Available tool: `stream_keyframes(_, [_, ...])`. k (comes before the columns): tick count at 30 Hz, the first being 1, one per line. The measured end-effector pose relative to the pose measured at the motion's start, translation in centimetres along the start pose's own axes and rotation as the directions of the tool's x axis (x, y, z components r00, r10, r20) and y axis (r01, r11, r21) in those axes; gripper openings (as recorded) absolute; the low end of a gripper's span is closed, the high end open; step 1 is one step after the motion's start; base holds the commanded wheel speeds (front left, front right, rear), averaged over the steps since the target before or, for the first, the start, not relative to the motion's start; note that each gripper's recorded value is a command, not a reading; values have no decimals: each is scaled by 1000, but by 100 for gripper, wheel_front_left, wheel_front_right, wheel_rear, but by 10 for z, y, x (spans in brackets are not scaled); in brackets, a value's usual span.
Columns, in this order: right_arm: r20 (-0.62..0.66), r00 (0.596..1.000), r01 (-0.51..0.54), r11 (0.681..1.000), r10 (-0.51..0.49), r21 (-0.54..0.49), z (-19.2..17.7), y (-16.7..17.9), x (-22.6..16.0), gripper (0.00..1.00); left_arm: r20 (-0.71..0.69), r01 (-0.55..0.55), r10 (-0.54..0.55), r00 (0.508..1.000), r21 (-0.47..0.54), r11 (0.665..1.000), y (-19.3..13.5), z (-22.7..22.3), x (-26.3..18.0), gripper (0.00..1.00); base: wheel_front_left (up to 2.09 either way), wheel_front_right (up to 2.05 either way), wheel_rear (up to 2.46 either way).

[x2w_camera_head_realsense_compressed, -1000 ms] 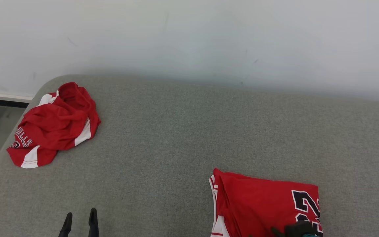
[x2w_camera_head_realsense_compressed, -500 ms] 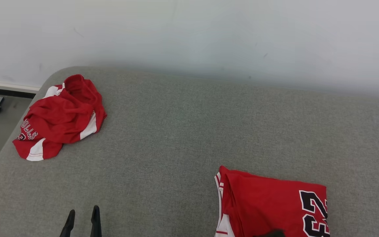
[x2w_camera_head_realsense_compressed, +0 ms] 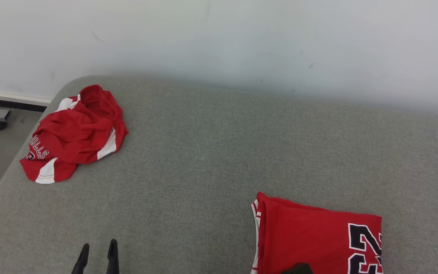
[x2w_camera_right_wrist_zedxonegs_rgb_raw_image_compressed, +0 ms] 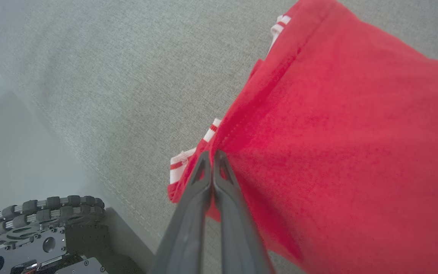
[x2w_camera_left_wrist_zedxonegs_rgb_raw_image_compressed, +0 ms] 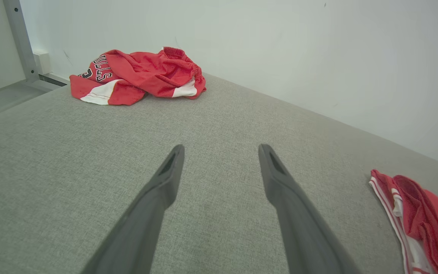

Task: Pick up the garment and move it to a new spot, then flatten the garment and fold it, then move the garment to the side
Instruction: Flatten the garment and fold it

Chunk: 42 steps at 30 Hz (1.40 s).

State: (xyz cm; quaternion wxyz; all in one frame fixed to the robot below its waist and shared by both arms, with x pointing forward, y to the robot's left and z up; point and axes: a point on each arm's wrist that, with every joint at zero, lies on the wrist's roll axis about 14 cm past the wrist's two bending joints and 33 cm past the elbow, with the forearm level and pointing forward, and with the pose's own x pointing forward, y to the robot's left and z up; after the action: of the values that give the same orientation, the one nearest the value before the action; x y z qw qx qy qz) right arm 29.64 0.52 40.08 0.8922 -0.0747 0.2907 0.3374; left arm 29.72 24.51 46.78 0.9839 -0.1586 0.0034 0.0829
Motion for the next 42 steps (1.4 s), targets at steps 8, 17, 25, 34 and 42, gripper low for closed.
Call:
stream_keyframes(8, [18, 999, -35, 999, 34, 27, 8, 8, 2, 0, -1, 10, -10, 1000, -2, 1000, -2, 0, 1, 100, 0, 0, 0])
stream_keyframes(17, [180, 982, -89, 974, 51, 210, 39, 8, -11, 100, 13, 13, -13, 1000, -3, 1000, -2, 4, 1, 100, 0, 0, 0])
stream_keyframes(25, [365, 920, 35, 956, -144, 290, 73, -46, -49, 100, 32, 22, -22, 999, -8, 1000, -5, 8, -1, 100, 0, 0, 0])
stream_keyframes(34, [510, 743, 303, 898, -433, 320, 84, -121, -112, 100, 78, 71, -70, 994, -14, 997, -23, 20, 6, 100, 0, 0, 0])
stream_keyframes(42, [557, 604, 422, 821, -571, 384, 71, -162, -142, 100, 114, 139, -144, 983, 49, 989, -43, 32, 6, 100, 0, 0, 0])
